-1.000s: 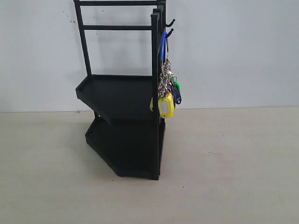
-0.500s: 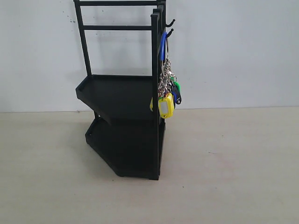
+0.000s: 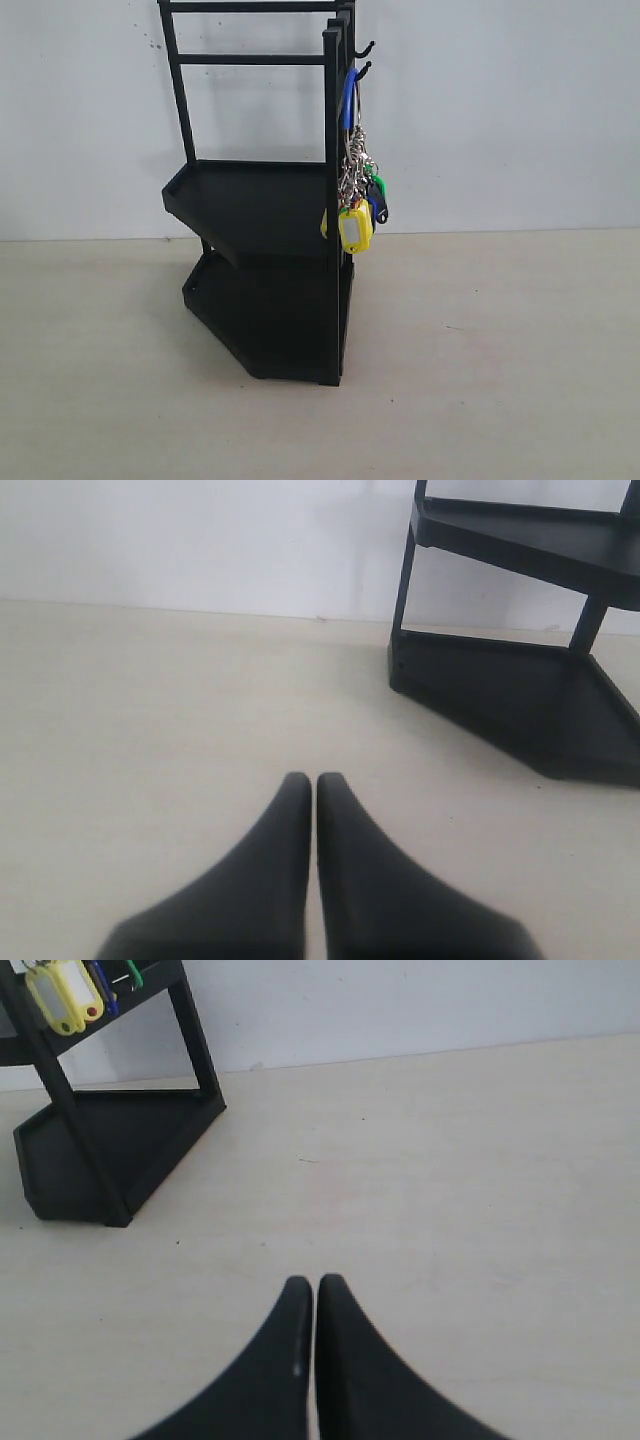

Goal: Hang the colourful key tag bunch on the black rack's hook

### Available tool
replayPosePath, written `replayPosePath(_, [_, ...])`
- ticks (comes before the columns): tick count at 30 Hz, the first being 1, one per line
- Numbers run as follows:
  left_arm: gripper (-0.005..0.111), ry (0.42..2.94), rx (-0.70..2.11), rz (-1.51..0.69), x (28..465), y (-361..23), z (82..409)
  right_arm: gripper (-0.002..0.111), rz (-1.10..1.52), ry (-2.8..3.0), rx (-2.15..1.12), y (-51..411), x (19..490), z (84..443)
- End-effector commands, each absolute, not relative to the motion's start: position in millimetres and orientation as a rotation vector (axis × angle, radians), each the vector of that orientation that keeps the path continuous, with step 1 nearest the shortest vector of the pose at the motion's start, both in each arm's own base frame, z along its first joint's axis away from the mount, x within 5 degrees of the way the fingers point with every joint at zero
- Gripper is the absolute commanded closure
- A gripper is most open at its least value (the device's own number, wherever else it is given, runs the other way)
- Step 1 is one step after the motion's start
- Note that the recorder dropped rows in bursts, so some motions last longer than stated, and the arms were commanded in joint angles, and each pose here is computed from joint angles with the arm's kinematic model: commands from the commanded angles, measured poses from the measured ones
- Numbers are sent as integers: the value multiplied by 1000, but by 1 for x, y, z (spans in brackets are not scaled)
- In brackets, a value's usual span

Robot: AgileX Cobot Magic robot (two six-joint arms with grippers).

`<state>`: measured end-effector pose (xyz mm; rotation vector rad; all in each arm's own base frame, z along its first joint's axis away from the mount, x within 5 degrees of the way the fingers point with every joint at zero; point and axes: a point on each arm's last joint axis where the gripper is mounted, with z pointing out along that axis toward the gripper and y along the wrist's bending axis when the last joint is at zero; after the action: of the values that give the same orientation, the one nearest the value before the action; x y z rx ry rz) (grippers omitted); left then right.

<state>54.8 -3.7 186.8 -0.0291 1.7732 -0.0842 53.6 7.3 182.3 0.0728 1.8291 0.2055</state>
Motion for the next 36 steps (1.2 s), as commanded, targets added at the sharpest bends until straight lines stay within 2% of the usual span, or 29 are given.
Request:
replayPosePath(1, [102, 1766, -23, -79, 55, -4, 188, 107, 161, 1822, 30, 7, 53, 183])
replayPosePath(36, [102, 1766, -23, -79, 55, -4, 188, 107, 118, 1821, 79, 4, 54, 183])
